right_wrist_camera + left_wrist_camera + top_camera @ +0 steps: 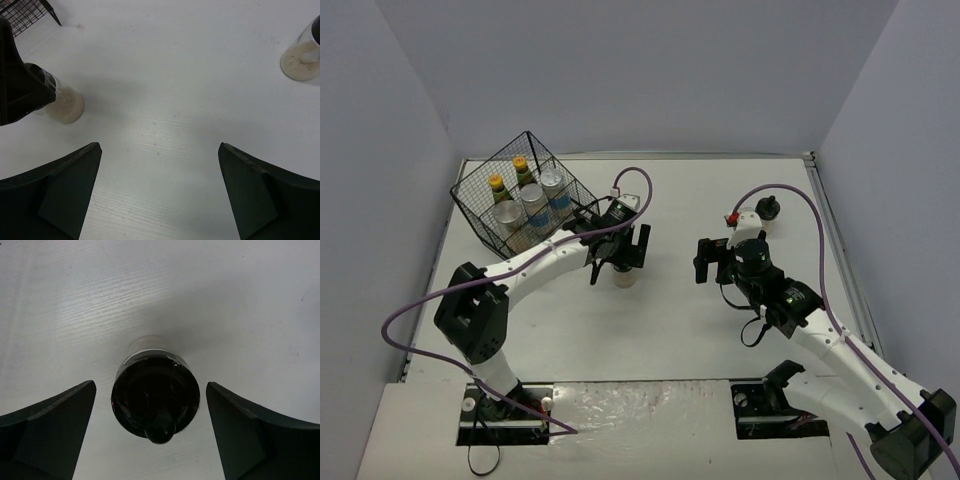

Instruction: Organize the condiment bottles

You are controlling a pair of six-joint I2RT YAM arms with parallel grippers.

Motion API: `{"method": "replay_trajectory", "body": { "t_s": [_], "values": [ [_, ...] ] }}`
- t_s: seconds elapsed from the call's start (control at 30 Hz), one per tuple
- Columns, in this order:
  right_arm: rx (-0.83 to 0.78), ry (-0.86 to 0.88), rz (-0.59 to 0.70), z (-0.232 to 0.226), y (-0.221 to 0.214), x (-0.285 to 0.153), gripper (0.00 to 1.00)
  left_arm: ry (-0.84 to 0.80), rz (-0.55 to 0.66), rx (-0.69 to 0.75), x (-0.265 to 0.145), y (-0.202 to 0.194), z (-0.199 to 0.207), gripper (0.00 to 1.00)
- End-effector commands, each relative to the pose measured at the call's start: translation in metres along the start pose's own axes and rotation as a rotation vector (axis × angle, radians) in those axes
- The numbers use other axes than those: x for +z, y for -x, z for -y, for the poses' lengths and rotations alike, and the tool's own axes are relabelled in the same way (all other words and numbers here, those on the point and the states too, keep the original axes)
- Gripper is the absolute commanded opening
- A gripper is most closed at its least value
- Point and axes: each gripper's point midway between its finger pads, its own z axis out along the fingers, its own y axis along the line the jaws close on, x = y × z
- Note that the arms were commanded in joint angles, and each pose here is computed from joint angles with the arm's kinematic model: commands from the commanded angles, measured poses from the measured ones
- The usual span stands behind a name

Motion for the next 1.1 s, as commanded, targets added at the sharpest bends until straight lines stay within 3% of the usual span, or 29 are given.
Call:
{"method": "replay_trajectory", "body": {
  "t_s": [0.0,0.23,0.27,0.47,0.7,1.07],
  "values": [
    [0.019,-0.026,0.063,0.003,0.019,0.000,1.00,-0.010,0.088,-0.050,-0.017,0.030,0.012,0.76],
    [0.018,-0.036,0.068,0.006,0.020,-0.001,1.00,0.000,0.105,-0.069,-0.031,0.037,0.010,0.03],
    [0.020,-0.036,0.069,0.006,0.021,-0.002,1.00,0.009,0.115,-0.073,-0.037,0.041,0.008,0.00],
    [0.028,-0.029,0.084,0.005,0.025,-0.005,1.00,0.065,0.204,-0.125,-0.091,0.093,-0.015,0.00],
    [0.041,-0.023,0.096,0.004,0.030,-0.007,1.00,0.156,0.353,-0.309,-0.132,0.154,-0.076,0.00],
    [0.050,-0.024,0.121,0.006,0.036,-0.015,1.00,0.303,0.481,-0.491,-0.115,0.201,-0.136,0.00]
  ]
}}
